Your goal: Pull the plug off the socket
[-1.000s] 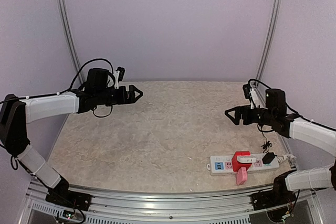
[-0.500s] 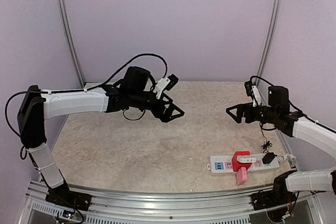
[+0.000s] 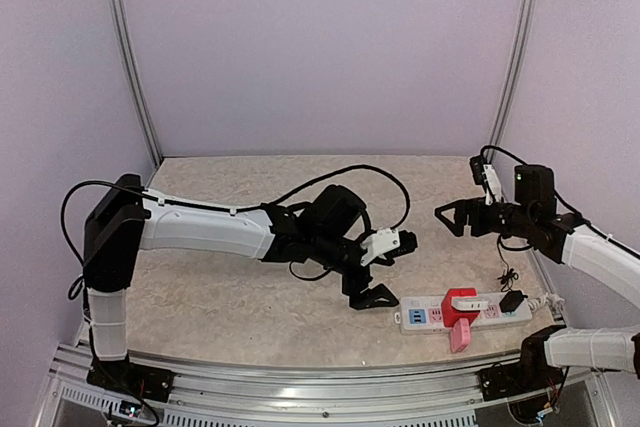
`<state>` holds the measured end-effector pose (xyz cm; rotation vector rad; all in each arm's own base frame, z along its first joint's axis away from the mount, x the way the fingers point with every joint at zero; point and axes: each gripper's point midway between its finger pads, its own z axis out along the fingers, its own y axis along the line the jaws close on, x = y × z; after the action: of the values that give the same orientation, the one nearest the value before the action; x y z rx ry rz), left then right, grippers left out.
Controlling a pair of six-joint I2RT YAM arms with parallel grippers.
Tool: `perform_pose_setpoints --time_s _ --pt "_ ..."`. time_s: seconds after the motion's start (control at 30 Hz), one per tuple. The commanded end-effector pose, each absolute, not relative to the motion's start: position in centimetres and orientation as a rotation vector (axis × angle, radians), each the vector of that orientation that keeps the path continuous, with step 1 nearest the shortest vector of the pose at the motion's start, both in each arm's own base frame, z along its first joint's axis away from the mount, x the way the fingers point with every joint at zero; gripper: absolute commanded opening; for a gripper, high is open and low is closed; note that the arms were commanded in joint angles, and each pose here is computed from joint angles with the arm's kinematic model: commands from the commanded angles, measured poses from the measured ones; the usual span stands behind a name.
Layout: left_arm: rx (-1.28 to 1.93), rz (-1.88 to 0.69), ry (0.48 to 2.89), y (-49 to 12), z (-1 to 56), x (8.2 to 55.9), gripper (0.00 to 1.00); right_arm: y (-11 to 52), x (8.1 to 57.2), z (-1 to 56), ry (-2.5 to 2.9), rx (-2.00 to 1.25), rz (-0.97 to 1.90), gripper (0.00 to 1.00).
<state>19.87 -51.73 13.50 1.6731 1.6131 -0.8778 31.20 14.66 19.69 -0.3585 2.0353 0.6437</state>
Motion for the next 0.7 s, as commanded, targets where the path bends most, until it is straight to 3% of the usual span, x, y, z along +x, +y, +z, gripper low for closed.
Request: perform_pose_setpoints --time_s 0.0,0.67 --pt "1.777 -0.863 1.520 -54.1 12.3 18.2 0.99 14.1 31.1 20.2 2.048 -0.342 0.597 1.00" --pt "1.856 -0.744 1.589 -56.9 4.9 17.2 0.99 12.9 32.3 20.1 2.078 -0.289 0.537 1.00"
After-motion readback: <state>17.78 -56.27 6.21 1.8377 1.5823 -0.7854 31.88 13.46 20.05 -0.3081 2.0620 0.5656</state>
